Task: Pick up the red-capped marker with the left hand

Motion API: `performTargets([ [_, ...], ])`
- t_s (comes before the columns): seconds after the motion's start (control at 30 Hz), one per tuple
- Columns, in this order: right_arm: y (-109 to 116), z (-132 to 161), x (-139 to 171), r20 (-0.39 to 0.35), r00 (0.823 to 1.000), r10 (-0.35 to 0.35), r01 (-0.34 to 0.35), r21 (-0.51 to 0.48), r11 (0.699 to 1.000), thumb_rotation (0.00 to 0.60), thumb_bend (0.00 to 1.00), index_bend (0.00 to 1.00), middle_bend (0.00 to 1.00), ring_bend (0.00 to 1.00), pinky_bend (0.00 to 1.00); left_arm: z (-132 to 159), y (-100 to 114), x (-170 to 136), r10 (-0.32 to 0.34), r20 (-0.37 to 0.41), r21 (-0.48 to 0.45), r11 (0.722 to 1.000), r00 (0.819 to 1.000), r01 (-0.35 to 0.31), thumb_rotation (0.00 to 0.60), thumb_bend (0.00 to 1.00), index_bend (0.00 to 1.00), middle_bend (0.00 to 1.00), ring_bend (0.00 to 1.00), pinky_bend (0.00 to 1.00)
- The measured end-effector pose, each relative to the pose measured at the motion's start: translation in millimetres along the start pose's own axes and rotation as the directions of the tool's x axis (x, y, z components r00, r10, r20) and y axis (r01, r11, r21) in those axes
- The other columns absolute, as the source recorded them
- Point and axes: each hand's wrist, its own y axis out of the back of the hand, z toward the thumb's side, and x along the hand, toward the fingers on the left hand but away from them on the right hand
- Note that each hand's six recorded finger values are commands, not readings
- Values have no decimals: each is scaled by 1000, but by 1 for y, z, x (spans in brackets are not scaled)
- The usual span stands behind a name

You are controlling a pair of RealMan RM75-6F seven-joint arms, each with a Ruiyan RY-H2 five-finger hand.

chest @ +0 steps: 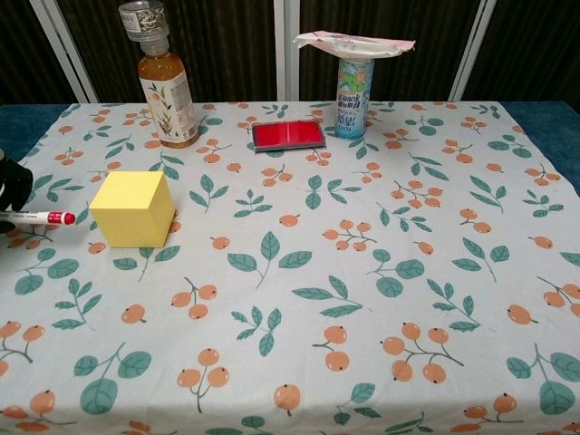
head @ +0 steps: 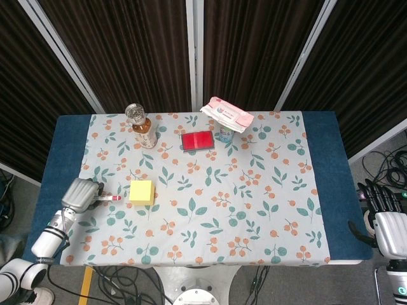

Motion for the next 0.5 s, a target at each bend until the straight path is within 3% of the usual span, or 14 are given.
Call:
performTargets([
  [0.5,0,-4,1,8,1000,-1,1,-2,1000,600,197,0,21,0,0,44,16,34,15,77,-32,999,997,-12,600,485,715,731,543,681],
])
